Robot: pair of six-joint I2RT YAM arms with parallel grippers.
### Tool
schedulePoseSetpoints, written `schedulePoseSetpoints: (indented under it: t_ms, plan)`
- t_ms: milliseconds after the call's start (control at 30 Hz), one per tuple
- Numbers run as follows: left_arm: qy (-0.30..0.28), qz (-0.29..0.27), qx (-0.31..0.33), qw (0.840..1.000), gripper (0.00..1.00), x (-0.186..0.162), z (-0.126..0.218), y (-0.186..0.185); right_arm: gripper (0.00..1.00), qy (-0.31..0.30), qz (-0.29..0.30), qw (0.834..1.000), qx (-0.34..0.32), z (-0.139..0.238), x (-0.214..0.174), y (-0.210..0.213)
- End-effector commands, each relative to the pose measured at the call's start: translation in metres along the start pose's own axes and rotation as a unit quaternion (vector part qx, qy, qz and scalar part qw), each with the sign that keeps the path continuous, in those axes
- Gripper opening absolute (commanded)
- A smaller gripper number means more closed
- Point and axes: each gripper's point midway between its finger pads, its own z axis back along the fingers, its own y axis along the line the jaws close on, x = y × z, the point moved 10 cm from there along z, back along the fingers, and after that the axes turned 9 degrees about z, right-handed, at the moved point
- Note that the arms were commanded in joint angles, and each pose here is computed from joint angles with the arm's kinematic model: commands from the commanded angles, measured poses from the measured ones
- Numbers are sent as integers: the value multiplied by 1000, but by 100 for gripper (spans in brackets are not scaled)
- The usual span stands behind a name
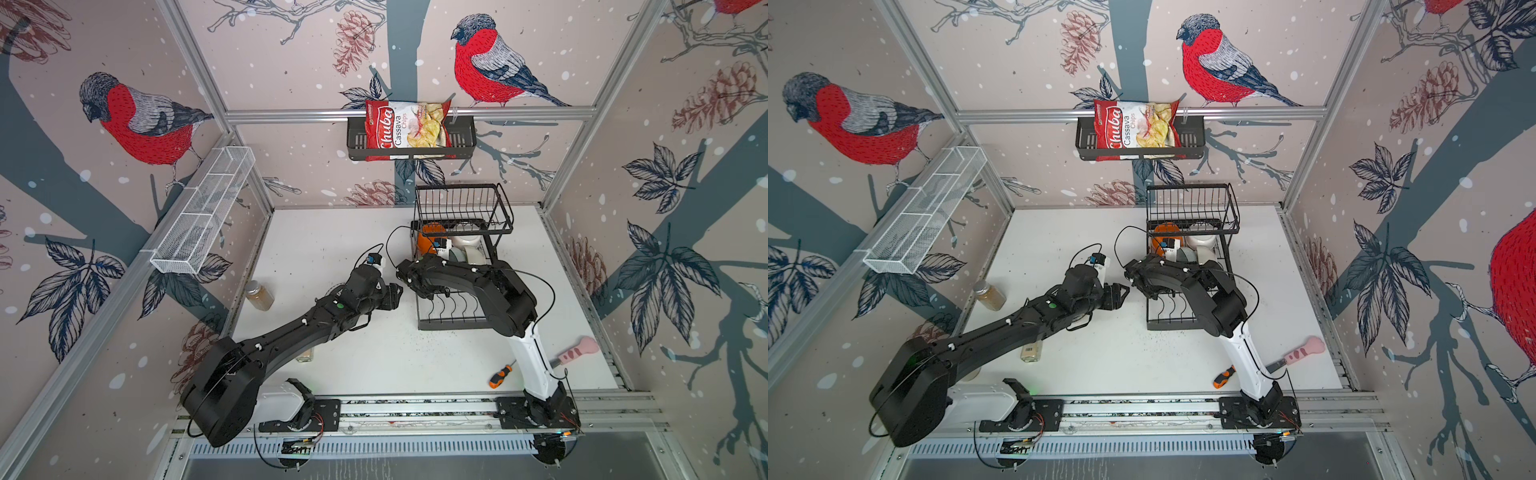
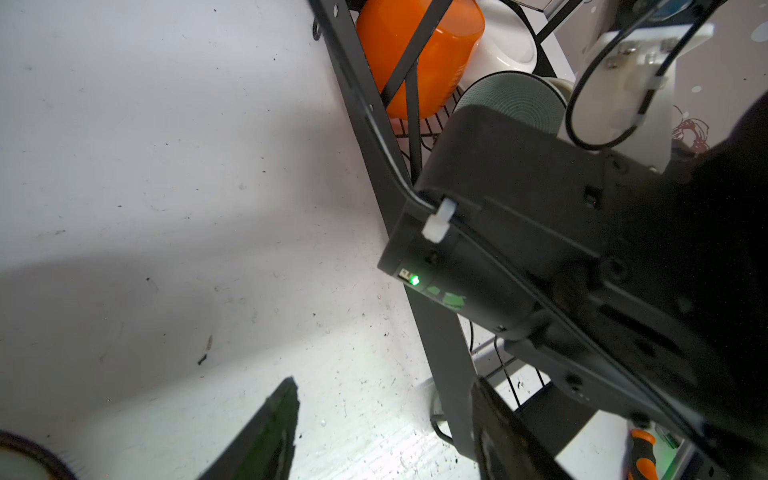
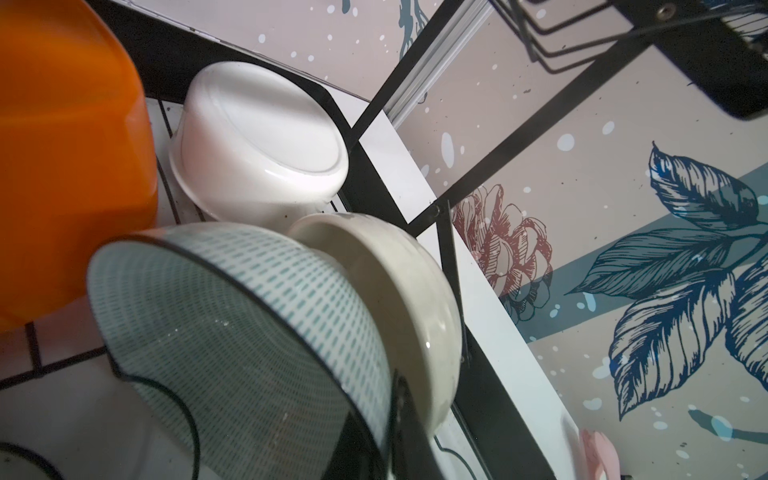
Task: Load the bowls into the dish rack
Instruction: 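Lower the pale green bowl into the rack beside the cream-white bowl, right gripper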
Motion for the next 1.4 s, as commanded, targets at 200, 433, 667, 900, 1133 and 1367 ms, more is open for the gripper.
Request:
schedulePoseSetpoints:
  t_ms: [200, 433, 667, 900, 1133, 1367]
  plan:
    - [-8, 4, -2, 1000, 65, 3, 0, -1, 27, 48, -27, 995, 82, 2, -2, 10]
    - [-5, 2, -2, 1000, 65, 2, 0, 0, 37, 47, -30, 995, 88, 4, 0, 5]
    - [-5, 2, -1, 1000, 65, 2, 0, 0, 49, 48, -36, 993, 97, 5, 1, -1]
    - [-4, 2, 4, 1000, 65, 1, 0, 1, 54, 42, -43, 992, 110, 10, 3, -8]
    - [-7, 3, 13, 1000, 65, 1, 1, 3, 60, 28, -53, 990, 129, 18, 6, -18]
    - [-12, 8, 22, 1000, 65, 1, 1, 4, 62, 16, -63, 986, 153, 28, 7, -30]
